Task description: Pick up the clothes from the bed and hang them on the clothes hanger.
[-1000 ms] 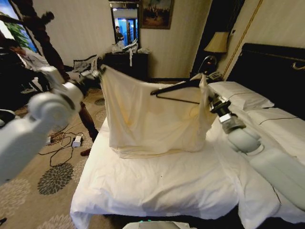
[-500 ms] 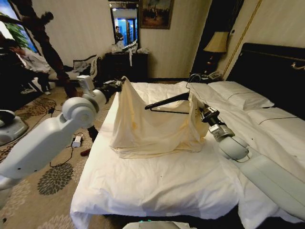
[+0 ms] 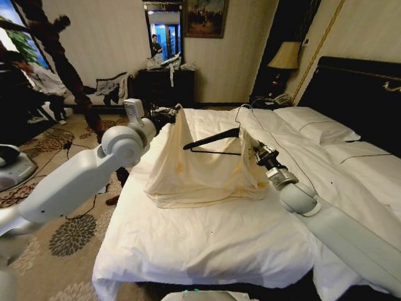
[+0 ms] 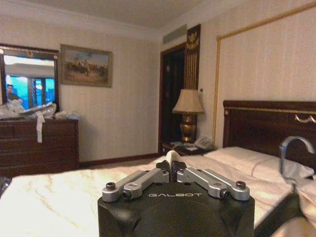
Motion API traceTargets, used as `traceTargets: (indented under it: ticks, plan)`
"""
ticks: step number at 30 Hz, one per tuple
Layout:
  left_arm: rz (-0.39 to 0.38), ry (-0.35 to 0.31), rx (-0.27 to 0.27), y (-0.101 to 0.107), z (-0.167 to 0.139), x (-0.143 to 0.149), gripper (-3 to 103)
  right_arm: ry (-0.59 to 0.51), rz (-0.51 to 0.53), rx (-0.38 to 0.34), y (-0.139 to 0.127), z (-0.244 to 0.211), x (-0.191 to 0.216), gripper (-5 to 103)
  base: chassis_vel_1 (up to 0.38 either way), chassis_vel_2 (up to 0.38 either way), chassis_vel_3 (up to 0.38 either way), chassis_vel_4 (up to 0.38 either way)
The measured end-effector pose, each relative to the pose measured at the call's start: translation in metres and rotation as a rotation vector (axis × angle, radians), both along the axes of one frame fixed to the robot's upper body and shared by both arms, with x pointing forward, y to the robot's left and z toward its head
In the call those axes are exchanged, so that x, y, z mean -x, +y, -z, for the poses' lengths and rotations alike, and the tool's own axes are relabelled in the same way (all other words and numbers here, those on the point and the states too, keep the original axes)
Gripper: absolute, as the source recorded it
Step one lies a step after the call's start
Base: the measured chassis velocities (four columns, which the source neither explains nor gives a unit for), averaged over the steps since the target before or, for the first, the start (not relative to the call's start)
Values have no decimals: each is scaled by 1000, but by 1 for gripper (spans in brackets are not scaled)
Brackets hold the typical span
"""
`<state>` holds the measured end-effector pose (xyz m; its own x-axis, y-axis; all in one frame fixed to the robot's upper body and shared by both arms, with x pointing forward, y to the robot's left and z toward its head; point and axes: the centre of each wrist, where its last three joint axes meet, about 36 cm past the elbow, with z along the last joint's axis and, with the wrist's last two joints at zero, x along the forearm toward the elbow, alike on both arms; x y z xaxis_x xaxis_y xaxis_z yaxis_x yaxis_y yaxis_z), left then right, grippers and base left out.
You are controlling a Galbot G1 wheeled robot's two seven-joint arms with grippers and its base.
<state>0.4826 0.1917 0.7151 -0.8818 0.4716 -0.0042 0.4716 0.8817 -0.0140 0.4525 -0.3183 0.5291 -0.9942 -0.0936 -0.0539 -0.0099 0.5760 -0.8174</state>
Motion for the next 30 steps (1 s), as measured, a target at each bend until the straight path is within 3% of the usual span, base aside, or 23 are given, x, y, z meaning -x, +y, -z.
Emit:
traceTargets:
  ticks: [14,16,18,24,30]
  plan:
    - [49,25,-53,-27,20,17,1,83,129,-29,11,-2,-11,18,0,0,0,0]
    - [48,24,-81,-41,23,12,1,95,131,-35,16,-2,-10,18,0,0,0,0]
    - [50,26,-84,-45,24,11,1,98,132,-36,17,-2,-10,18,0,0,0,0]
    - [109,34,-101,-88,30,5,1,107,134,-35,19,-2,-5,18,0,0,0,0]
    - [87,12,-123,-103,33,-13,1,107,111,-20,21,-8,9,18,0,0,0,0]
